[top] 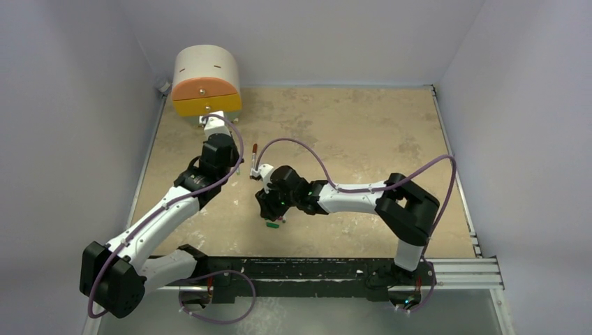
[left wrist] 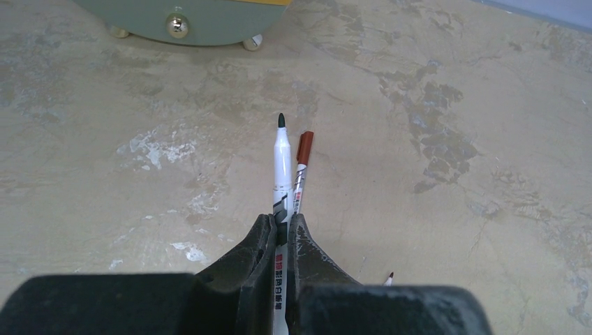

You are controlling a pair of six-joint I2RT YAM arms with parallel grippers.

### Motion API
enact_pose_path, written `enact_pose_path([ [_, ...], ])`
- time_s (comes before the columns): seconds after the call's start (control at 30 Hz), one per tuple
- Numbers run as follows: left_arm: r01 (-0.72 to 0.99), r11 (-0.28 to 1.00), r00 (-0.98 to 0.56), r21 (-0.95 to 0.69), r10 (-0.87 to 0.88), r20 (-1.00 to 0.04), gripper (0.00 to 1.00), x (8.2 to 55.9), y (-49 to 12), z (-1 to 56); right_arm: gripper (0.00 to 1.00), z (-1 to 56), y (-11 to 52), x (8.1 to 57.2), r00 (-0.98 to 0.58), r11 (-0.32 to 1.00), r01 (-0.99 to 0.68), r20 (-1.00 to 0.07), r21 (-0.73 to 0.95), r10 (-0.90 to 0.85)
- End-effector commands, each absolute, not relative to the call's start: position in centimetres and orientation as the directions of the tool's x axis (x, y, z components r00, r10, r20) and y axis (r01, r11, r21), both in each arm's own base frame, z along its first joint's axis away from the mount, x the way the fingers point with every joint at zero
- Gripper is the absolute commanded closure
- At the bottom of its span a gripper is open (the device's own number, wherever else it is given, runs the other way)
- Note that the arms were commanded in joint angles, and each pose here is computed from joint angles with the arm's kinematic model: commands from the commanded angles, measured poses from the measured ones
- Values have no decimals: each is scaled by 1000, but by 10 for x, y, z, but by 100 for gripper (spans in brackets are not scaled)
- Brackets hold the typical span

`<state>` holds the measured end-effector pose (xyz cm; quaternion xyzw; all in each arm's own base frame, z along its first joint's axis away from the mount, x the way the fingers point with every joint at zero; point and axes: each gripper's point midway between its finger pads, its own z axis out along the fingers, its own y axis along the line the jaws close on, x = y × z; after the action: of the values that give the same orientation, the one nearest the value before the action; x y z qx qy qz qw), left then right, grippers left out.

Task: Insert the pens into the pen caps

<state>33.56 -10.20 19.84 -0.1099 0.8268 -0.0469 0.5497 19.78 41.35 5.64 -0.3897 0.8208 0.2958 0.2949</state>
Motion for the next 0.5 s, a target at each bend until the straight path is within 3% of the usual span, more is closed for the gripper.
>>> enact_pose_path([
  [0.0, -150, 963, -332, -225, -264, -906, 100, 336, -97, 209, 52, 66, 428, 192, -539, 493, -815, -708, 304, -456],
  [0.47, -148, 965, -339, -219, -257, -905, 100, 336, -97, 207, 51, 36, 425, 184, -589, 514, -792, -633, 328, -503],
])
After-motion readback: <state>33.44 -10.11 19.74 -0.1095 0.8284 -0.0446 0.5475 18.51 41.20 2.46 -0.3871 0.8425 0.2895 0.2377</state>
